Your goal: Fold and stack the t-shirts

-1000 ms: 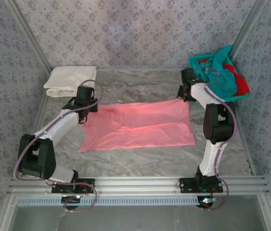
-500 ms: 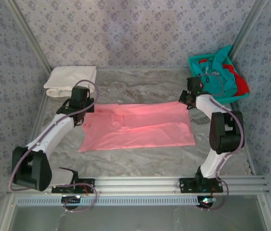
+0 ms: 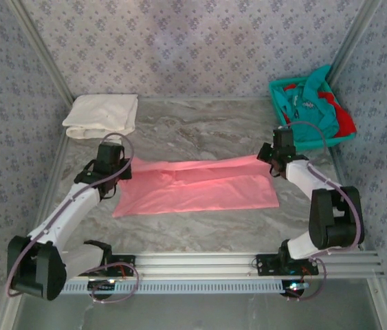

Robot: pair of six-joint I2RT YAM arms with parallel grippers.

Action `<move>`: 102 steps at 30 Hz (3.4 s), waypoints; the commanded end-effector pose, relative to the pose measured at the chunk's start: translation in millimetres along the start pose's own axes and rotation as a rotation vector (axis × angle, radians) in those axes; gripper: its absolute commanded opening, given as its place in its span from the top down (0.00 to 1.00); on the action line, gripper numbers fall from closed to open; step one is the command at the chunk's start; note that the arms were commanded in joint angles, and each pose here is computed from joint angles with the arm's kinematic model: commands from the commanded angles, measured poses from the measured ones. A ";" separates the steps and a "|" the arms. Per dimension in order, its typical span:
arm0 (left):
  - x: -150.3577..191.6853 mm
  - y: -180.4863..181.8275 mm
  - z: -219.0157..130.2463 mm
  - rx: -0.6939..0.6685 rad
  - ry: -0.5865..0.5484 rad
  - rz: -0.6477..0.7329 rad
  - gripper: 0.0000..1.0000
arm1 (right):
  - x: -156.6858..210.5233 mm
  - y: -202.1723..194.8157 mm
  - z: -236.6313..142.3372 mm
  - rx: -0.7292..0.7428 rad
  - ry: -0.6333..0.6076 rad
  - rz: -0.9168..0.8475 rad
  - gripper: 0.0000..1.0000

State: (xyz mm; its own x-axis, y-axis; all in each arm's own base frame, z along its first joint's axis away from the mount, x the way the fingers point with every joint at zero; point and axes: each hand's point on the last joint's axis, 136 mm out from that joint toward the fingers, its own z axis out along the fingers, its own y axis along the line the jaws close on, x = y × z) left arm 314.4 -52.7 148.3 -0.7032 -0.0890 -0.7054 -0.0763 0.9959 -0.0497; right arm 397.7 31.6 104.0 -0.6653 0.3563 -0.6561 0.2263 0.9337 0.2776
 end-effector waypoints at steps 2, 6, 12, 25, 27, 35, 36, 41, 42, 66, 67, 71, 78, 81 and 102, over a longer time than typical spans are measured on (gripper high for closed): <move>10.2 -1.9 -12.2 0.040 -0.002 -0.061 1.00 | 5.9 -6.1 -8.4 -0.006 -0.017 0.005 1.00; 31.1 -1.2 -14.3 0.062 0.033 -0.103 1.00 | 23.0 -14.2 -17.4 -0.001 0.000 0.032 0.95; 70.5 -0.2 -21.0 0.113 0.066 -0.197 0.86 | 45.2 -25.2 -47.7 -0.002 -0.012 0.061 0.79; 22.3 -70.9 -21.4 0.374 0.060 0.068 0.49 | 44.0 53.5 -49.1 -0.260 0.188 -0.173 0.68; 31.8 -85.3 -3.3 0.362 0.158 0.153 0.47 | 57.1 62.6 -36.7 -0.236 0.275 -0.234 0.68; 70.0 -97.1 37.6 0.270 0.342 0.301 0.41 | 76.6 83.9 -17.0 -0.238 0.338 -0.276 0.66; 72.8 -96.8 42.4 0.264 0.351 0.304 0.41 | 77.4 84.0 -14.4 -0.235 0.343 -0.273 0.66; 73.4 -97.1 61.6 0.226 0.367 0.314 0.40 | 79.5 85.3 -6.9 -0.233 0.355 -0.270 0.67; 70.4 -96.2 63.8 0.217 0.368 0.310 0.40 | 79.5 85.3 -6.2 -0.232 0.355 -0.270 0.67; 61.6 -100.7 93.7 0.272 0.410 0.254 0.73 | 78.8 70.6 1.2 -0.157 0.336 -0.242 0.68; 61.1 -100.2 91.7 0.271 0.411 0.249 0.78 | 78.2 69.9 1.5 -0.155 0.334 -0.241 0.68; 56.1 -101.3 77.4 0.274 0.399 0.237 0.92 | 76.3 69.4 1.5 -0.150 0.332 -0.239 0.68; 46.1 -94.0 47.8 0.227 0.363 0.195 1.00 | 72.9 68.6 1.8 -0.142 0.324 -0.237 0.68; 51.6 -95.4 36.7 0.228 0.364 0.204 1.00 | 71.1 67.8 1.1 -0.141 0.319 -0.235 0.68; 71.7 -88.7 95.4 0.219 0.462 0.177 0.73 | 64.7 65.8 1.3 -0.136 0.306 -0.226 0.68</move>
State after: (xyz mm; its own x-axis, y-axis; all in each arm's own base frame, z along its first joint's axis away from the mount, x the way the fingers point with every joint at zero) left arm 328.3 -140.5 25.9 -0.9434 0.1288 -0.3055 0.1732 0.9772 -0.1228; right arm 366.9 120.8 72.1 -0.8801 0.0758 -0.4687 -0.0552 0.9642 0.2595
